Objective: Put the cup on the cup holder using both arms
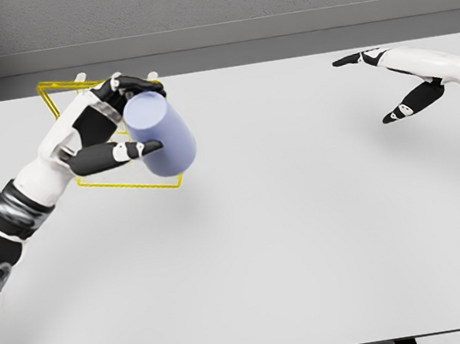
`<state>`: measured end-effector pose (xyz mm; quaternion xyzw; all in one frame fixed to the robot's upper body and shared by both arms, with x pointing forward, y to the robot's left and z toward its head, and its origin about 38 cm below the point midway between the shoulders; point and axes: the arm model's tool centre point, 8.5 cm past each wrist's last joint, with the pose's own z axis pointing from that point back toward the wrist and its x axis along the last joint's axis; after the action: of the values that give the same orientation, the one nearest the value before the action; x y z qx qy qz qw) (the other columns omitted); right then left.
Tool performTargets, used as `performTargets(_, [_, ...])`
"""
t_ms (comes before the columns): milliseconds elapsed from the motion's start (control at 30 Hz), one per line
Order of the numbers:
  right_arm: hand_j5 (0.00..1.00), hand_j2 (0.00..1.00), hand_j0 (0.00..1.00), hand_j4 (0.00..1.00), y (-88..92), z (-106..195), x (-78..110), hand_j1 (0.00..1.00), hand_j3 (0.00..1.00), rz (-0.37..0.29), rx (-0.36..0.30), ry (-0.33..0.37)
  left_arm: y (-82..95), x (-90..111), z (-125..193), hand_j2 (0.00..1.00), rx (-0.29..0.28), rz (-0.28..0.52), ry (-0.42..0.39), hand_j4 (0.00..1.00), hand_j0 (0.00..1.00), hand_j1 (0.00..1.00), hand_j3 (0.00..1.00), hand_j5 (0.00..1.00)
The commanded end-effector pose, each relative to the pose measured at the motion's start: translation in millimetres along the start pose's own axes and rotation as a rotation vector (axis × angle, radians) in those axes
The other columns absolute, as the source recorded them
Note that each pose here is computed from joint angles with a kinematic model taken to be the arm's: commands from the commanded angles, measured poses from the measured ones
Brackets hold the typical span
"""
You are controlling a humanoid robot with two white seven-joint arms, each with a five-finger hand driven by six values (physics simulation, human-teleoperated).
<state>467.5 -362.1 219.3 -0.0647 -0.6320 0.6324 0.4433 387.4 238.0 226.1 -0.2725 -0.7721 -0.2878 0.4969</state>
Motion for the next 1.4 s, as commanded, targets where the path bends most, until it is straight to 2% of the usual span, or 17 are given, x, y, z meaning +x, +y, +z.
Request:
performTargets(0, [1.0,1.0,1.0,1.0,-1.0,0.5,0.0,1.0,1.0,-0.006,-0.006,0.0,4.6,4.1,0.8,0.65,0.011,-0.004,-0.007,0.65,0.65,0.65,0.65,0.65])
performTargets(467, [1.0,1.0,1.0,1.0,-0.7,-0.1,0.2,1.0,1.0,-0.007,-0.006,-0.002,24.4,21.1,-5.8,0.65,0.028,-0.042,-0.027,0.65,0.65,0.65,0.65,0.65])
performTargets(533, [1.0,1.0,1.0,1.0,-0.7,-0.1,0.2,1.0,1.0,-0.007,-0.006,-0.002,33.9,24.4,-2.4,0.65,0.056,-0.052,-0.021,0.65,0.65,0.65,0.65,0.65])
performTargets(667, [1.0,1.0,1.0,1.0,-0.6,-0.1,0.2,1.0,1.0,-0.007,-0.005,-0.002,40.2,24.1,-1.9,0.65,0.069,-0.057,-0.016,0.65,0.65,0.65,0.65,0.65])
performTargets(1367, [1.0,1.0,1.0,1.0,-0.6,-0.1,0.2,1.0,1.0,-0.007,-0.004,-0.002,48.3,24.3,-3.1,0.65,0.084,-0.069,-0.011,0.65,0.65,0.65,0.65,0.65])
